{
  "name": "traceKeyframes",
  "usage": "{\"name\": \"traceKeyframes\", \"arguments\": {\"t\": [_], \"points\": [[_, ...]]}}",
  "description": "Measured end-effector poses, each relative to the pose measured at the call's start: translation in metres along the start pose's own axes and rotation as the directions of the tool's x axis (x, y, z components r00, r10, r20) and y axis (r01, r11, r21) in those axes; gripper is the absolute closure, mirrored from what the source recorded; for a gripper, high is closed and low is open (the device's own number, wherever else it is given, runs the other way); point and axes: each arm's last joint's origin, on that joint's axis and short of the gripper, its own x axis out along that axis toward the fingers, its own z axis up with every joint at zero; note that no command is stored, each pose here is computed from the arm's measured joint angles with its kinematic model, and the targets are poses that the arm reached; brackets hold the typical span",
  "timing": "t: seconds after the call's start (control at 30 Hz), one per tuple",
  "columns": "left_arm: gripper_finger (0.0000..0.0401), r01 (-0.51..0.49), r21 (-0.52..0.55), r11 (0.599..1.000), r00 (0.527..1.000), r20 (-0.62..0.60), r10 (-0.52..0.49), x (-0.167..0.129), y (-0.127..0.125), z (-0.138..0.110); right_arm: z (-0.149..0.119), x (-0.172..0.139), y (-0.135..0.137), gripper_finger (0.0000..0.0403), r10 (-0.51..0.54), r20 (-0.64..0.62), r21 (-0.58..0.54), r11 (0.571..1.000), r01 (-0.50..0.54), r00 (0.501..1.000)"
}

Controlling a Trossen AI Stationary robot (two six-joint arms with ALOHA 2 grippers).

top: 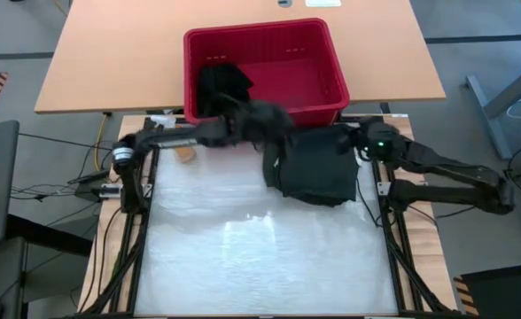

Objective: Fold Laundry from Bin
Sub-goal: Fold the black shirt from the red laundry bin

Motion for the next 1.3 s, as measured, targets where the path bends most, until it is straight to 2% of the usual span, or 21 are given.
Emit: {"name": "traceKeyframes", "arguments": {"t": [0.13, 0.2, 0.37, 0.43, 0.5, 0.57, 0.67, 0.73, 0.83, 1.07, 1.17, 1.3], "points": [[0.0251, -0.245, -0.034, 0.969, 0.969, 0.028, 0.246, -0.038, 0.054, 0.025, 0.019, -0.016, 0.015, 0.0388, 0.135, 0.084, 0.036, 0.99, -0.138, 0.987], [0.0251, -0.319, -0.06, 0.946, 0.948, -0.007, 0.32, -0.052, 0.086, 0.03, 0.027, -0.022, 0.022, 0.0388, 0.192, 0.122, 0.05, 0.979, -0.199, 0.974], [0.025, -0.467, -0.068, 0.882, 0.875, -0.18, 0.45, -0.074, 0.169, 0.016, 0.034, -0.028, 0.042, 0.0387, 0.285, 0.107, 0.046, 0.956, -0.291, 0.952], [0.0244, -0.482, -0.046, 0.875, 0.851, -0.264, 0.455, -0.081, 0.198, 0.003, 0.032, -0.026, 0.05, 0.0387, 0.307, 0.083, 0.032, 0.95, -0.31, 0.948], [0.0235, -0.437, -0.011, 0.899, 0.86, -0.299, 0.414, -0.084, 0.223, -0.007, 0.028, -0.024, 0.057, 0.0387, 0.336, 0.052, 0.032, 0.941, -0.338, 0.94], [0.0224, -0.419, -0.02, 0.908, 0.861, -0.325, 0.39, -0.086, 0.242, -0.015, 0.022, -0.021, 0.064, 0.0387, 0.345, 0.012, 0.029, 0.938, -0.346, 0.938], [0.0205, -0.485, -0.089, 0.87, 0.84, -0.325, 0.434, -0.089, 0.267, -0.019, 0.014, -0.016, 0.074, 0.0387, 0.367, -0.035, 0.046, 0.93, -0.365, 0.93], [0.0193, -0.5, -0.095, 0.861, 0.828, -0.343, 0.443, -0.085, 0.278, -0.027, 0.01, -0.011, 0.079, 0.0387, 0.378, -0.067, 0.054, 0.926, -0.375, 0.923], [0.0178, -0.515, -0.05, 0.856, 0.791, -0.414, 0.451, -0.078, 0.286, -0.041, 0.003, -0.005, 0.085, 0.0386, 0.403, -0.123, 0.071, 0.915, -0.398, 0.907], [0.0168, -0.517, 0.028, 0.856, 0.742, -0.483, 0.465, -0.065, 0.285, -0.055, -0.006, 0.004, 0.092, 0.0383, 0.411, -0.182, 0.078, 0.912, -0.403, 0.894], [0.0168, -0.526, 0.042, 0.85, 0.708, -0.533, 0.464, -0.067, 0.283, -0.06, -0.006, 0.005, 0.093, 0.0382, 0.414, -0.182, 0.079, 0.91, -0.407, 0.892], [0.0168, -0.52, 0.117, 0.846, 0.662, -0.571, 0.486, -0.067, 0.28, -0.063, -0.004, 0.009, 0.092, 0.0382, 0.418, -0.17, 0.093, 0.908, -0.408, 0.892]]}}
